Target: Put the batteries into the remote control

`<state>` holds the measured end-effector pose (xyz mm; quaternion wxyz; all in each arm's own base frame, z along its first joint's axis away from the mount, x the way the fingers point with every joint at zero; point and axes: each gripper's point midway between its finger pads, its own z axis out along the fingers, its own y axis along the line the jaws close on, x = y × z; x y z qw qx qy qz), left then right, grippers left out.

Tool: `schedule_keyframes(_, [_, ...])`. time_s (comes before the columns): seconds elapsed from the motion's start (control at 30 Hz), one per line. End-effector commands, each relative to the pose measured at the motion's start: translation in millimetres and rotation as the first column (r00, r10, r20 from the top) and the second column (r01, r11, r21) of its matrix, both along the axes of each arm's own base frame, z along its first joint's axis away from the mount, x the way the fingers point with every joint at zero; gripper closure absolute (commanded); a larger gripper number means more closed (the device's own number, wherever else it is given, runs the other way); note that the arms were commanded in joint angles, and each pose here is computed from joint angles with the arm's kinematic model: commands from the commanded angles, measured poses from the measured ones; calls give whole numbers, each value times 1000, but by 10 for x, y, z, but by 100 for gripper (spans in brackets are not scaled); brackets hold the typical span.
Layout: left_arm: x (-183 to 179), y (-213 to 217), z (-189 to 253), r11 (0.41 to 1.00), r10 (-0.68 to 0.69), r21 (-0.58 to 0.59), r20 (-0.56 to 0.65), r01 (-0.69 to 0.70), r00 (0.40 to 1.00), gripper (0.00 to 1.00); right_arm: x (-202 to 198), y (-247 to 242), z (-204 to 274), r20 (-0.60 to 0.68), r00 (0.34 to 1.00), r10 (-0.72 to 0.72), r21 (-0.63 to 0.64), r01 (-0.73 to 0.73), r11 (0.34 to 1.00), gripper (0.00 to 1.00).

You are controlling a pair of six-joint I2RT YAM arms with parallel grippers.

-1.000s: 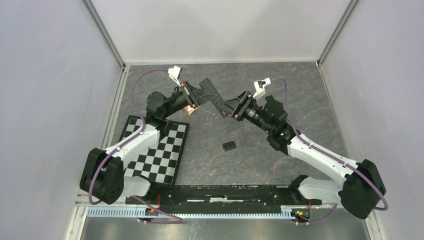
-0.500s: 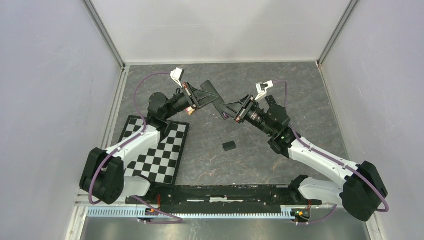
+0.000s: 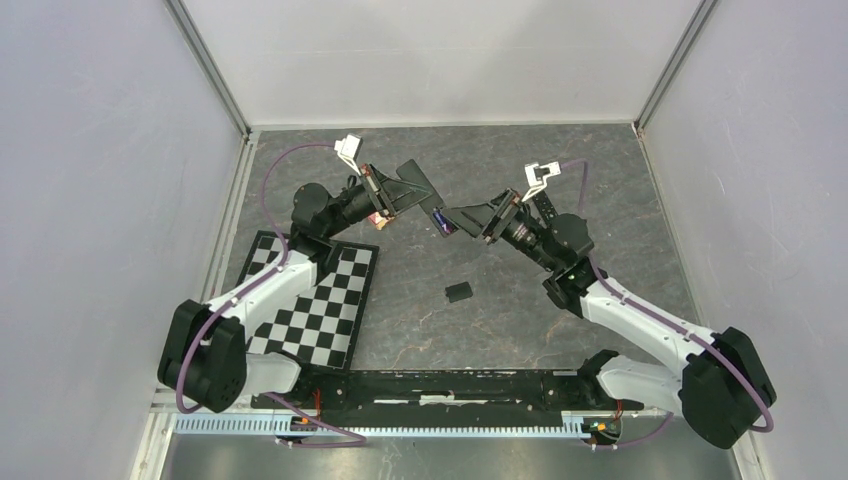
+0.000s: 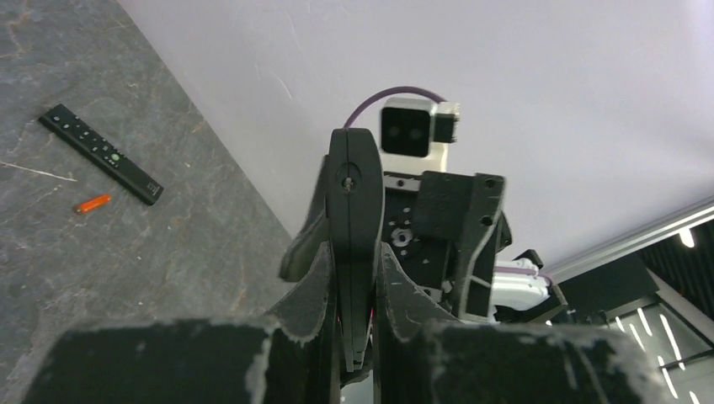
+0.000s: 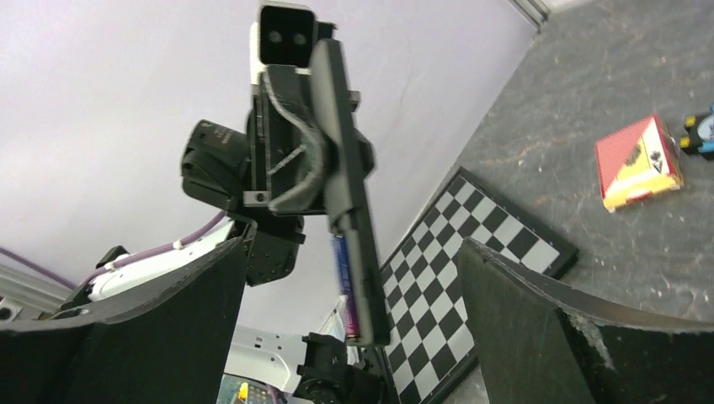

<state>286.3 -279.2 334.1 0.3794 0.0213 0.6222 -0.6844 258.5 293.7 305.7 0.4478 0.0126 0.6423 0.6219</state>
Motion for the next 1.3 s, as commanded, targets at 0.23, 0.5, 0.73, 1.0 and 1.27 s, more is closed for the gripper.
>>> schedule_keyframes(0.23, [-133,31,97,999,-33,39,122,29,992,98,-88,-10,25,181,982,45,-127,-22,992,23])
schedule_keyframes(0.5, [-193,26,147,998,-59,30,138,56,989,98,-68,22,-117,229,970,80,-228,-26,973,58])
schedule_keyframes(0.73, [-220,22,180,997,-72,15,151,70,986,98,-49,131,-347,167,977,129,-244,-86,966,71])
schedule_keyframes(1.0, [-180,26,142,998,-55,29,142,51,988,98,-4,146,-525,134,982,135,-294,-91,951,71])
schedule_keyframes(1.27, [198,247,-610,947,177,280,-40,-159,983,98,238,-203,-291,255,966,40,-425,75,902,21])
